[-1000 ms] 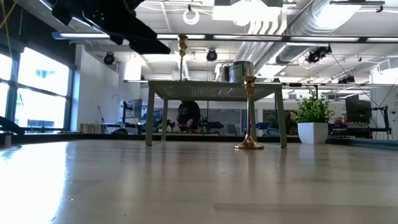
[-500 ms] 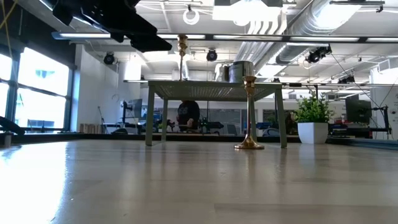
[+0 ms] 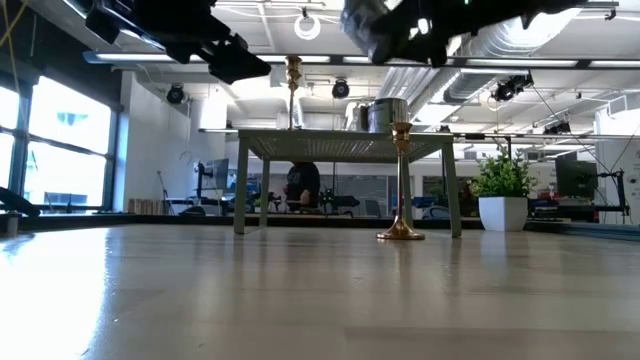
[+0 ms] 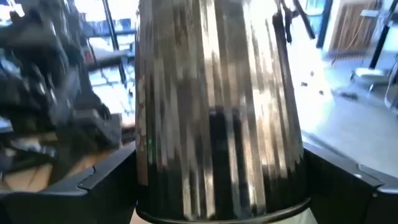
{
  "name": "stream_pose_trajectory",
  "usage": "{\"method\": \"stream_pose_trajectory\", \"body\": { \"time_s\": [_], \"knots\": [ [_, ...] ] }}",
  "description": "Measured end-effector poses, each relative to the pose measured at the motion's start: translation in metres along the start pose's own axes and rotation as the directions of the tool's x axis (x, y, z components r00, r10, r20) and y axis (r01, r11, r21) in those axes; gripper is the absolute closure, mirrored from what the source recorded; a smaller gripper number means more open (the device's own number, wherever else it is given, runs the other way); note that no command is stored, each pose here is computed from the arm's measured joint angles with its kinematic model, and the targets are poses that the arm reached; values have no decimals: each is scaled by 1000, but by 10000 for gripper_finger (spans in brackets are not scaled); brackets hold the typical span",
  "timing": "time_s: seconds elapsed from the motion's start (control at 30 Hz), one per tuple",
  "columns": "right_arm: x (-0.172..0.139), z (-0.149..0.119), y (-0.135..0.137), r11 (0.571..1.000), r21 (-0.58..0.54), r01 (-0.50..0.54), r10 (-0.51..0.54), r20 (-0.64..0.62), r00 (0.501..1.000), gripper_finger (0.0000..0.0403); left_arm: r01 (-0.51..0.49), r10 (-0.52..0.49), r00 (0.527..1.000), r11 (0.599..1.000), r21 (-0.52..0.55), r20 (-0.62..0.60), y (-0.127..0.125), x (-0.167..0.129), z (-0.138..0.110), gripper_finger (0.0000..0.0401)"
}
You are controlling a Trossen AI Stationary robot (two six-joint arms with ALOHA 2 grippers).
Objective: Pick & Place candle stick holders
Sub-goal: Put the top silver scented candle on the shelf aligned with the other silver scented candle
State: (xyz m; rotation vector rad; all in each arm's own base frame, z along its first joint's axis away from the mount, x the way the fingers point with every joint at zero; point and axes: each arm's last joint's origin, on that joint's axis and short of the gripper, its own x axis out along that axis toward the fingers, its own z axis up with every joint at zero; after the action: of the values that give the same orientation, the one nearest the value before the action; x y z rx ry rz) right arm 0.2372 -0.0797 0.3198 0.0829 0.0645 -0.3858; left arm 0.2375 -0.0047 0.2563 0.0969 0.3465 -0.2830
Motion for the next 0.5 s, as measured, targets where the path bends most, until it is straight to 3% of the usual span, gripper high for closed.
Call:
{"method": "stream_pose_trajectory", "body": {
  "time_s": [0.2,0.5],
  "knots": [
    [-2,-42,4,1000,21,-23,23,-12,1000,47,78,-78,997,997,-6,7,-3,1,-7,9],
    [-27,-82,-3,998,59,2,-4,46,999,47,62,-62,998,998,-25,5,-4,3,-19,9]
  ]
}}
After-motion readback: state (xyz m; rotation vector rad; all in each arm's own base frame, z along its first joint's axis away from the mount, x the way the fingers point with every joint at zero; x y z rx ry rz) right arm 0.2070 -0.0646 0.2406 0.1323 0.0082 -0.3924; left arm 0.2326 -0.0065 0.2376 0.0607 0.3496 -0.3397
